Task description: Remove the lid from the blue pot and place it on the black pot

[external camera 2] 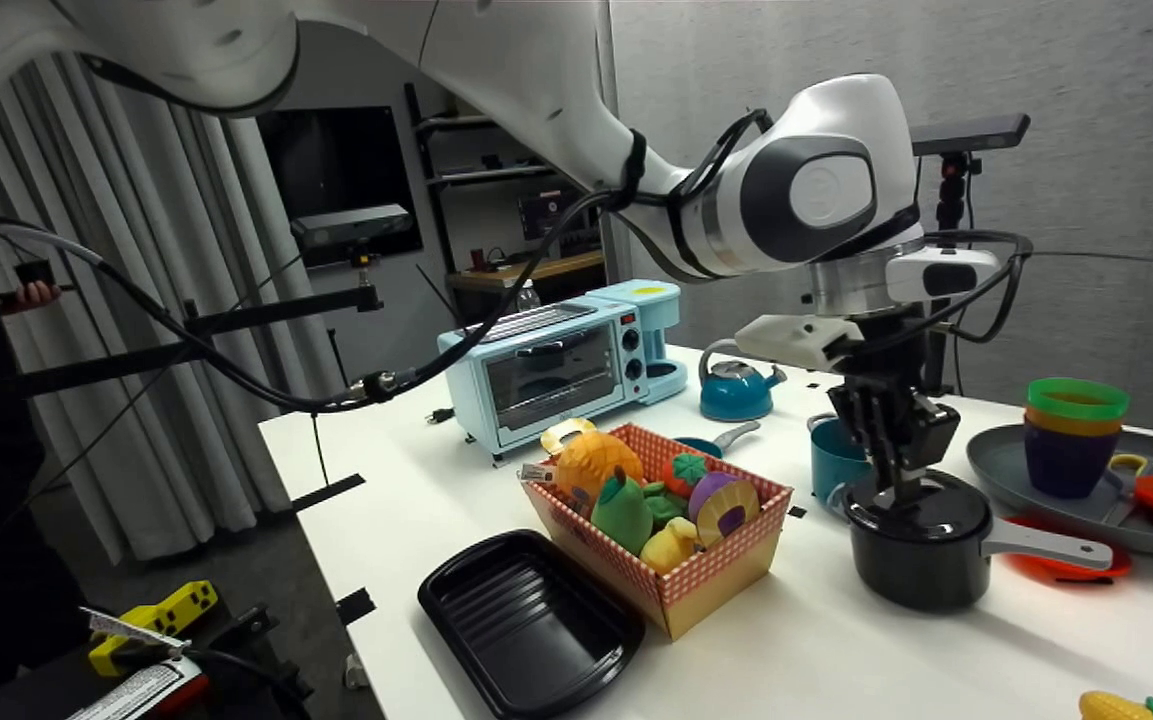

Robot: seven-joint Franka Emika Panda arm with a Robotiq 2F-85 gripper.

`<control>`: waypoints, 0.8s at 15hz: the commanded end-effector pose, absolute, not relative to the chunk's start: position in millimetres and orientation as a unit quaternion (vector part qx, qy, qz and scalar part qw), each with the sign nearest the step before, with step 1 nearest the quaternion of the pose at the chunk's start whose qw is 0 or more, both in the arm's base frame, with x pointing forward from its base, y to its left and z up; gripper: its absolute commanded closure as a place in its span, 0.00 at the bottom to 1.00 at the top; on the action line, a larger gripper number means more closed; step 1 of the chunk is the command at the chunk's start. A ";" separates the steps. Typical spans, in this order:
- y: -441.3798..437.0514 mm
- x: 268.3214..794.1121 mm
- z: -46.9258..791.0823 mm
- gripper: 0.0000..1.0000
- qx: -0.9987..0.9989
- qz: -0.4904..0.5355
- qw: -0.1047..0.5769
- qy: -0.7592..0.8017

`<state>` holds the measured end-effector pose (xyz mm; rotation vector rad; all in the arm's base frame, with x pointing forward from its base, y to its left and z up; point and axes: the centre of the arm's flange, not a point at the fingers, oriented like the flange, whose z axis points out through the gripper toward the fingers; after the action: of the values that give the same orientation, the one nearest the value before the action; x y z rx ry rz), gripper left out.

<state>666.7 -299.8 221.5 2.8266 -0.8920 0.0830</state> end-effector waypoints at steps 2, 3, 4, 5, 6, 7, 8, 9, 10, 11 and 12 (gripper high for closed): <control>-300.2 652.6 223.6 0.37 0.953 0.029 0.085 -0.289; -300.7 653.0 224.3 0.28 0.953 0.030 0.085 -0.288; -300.5 653.4 225.4 0.21 0.953 0.032 0.088 -0.287; -299.9 653.5 226.0 0.13 0.954 0.032 0.088 -0.286; -299.4 653.4 226.8 0.06 0.954 0.033 0.089 -0.285; -299.4 653.7 228.0 0.01 0.954 0.033 0.090 -0.285; -299.6 654.1 229.4 0.00 0.954 0.035 0.091 -0.284; -300.0 654.8 231.0 0.00 0.954 0.037 0.091 -0.284; -300.4 655.6 232.7 0.00 0.953 0.039 0.091 -0.286; -300.5 656.0 234.1 0.00 0.953 0.040 0.089 -0.286; -300.6 655.9 235.6 0.00 0.953 0.041 0.088 -0.287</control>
<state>663.6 -301.8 224.5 2.8274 -0.8793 0.0827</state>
